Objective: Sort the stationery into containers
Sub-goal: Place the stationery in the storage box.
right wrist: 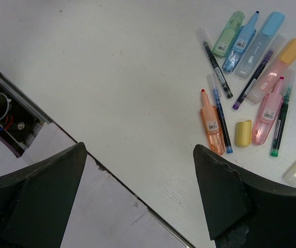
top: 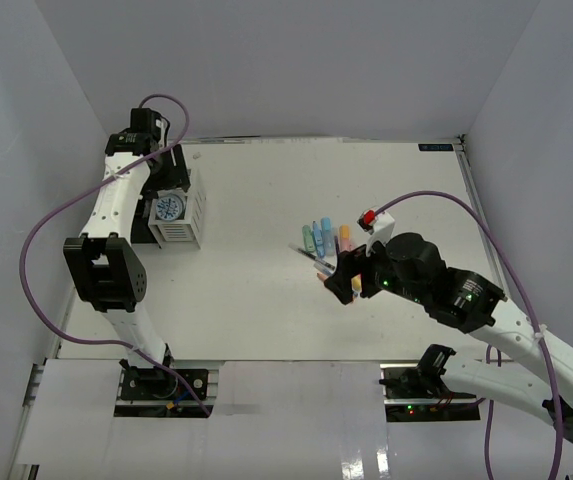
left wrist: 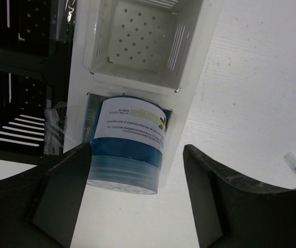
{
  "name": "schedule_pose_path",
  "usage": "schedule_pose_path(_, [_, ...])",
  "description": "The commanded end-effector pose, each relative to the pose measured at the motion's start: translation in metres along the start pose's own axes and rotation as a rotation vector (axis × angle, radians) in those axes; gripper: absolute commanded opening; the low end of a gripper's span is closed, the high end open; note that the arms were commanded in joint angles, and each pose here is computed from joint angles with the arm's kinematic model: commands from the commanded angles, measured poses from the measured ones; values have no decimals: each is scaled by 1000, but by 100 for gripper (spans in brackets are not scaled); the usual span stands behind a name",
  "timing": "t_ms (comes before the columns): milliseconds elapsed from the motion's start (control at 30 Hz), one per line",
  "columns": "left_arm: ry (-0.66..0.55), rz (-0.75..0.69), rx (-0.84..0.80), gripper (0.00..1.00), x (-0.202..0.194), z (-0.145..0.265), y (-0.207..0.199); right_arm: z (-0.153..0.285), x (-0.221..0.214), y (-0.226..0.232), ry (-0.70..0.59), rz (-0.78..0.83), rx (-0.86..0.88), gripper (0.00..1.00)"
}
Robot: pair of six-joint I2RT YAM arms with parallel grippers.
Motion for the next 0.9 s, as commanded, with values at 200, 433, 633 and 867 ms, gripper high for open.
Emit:
schedule_pose_path(200, [-190,6,-4,78,30,23,5,-7,4,4,-41,-67,9,90])
schedule_pose_path(433, [-532,76,-44,98,7,83,15,-9,3,2,-55,-54,3,90])
schedule_pose_path(633, [-683,66,-120,98,-48,65,21,-9,0,1,-67,-40,17,90])
schedule_pose_path(867, [-733,22,-171,98,-69,41,19,-7,-2,1,-76,-31,37,90])
Point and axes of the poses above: each gripper's point midway between its finger pads, its own z axis back along the fingers, its own y axis along the line the jaws close on, x = y × z, the point moved 8 cm from there along z, back along the fingers, and after that the axes turned 1 degree about -z, right-handed, at the moved point
